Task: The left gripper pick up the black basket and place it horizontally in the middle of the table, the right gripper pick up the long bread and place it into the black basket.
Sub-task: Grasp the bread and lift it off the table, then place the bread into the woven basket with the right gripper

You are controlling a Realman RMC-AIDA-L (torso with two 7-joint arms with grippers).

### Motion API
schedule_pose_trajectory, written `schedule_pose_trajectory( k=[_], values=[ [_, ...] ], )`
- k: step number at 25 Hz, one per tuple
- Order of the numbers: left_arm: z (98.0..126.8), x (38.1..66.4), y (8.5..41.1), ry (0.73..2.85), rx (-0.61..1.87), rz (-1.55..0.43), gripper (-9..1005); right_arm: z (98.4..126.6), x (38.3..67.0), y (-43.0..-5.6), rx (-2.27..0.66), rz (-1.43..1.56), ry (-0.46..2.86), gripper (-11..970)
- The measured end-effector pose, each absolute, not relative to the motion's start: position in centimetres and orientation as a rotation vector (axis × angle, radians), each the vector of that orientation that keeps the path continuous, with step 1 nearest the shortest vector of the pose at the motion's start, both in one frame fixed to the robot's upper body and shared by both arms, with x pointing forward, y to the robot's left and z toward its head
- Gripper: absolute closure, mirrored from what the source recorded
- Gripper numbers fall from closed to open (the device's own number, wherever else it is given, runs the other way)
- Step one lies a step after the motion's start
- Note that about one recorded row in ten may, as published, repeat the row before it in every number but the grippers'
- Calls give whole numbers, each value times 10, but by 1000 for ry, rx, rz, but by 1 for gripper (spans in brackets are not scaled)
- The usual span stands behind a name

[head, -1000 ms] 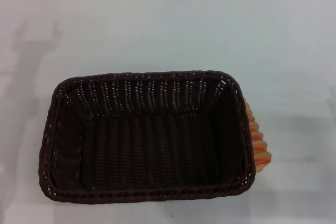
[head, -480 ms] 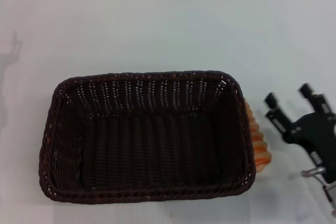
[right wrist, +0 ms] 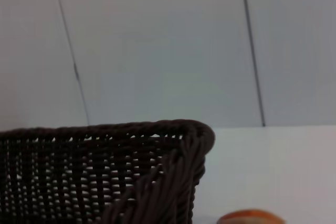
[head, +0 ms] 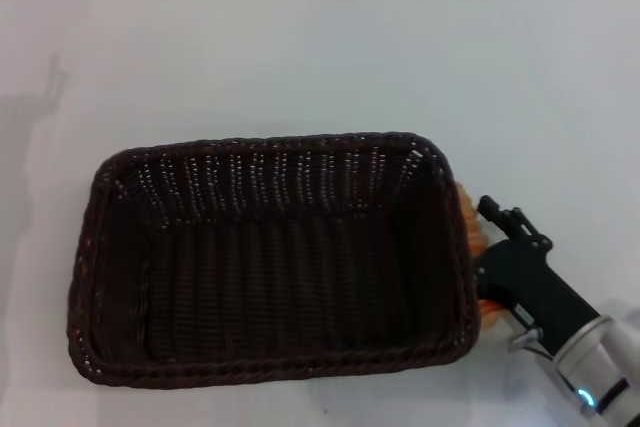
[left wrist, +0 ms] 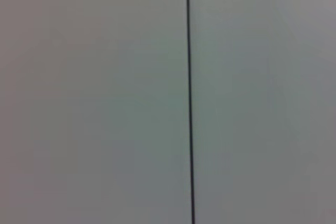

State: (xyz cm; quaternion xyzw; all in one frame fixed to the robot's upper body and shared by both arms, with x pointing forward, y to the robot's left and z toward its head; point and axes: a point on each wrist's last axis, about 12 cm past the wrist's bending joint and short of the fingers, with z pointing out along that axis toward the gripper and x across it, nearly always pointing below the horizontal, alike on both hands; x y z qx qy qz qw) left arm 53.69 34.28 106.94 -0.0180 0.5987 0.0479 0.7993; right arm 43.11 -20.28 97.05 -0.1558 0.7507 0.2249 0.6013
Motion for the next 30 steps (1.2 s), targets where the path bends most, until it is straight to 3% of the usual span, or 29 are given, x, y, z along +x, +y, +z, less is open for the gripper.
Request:
schedule_pose_trajectory(
  k=[8,11,20,22,30],
  values=[
    [1068,538,338,1294,1,92,196,966,435,-201,-362,515,1797,113],
    [1067,538,338,1298,5,92,196,970,434,-207,-313,499,1760,207],
    [1065,538,337,1309,9,90,196,1020,410,-242,-139,440,1276,300],
    [1065,539,336,1310,11,89,196,1034,407,-233,-205,533,1143,317],
    [1064,542,331,1318,34,76,196,1039,427,-184,-509,801,1130,376]
  ],
)
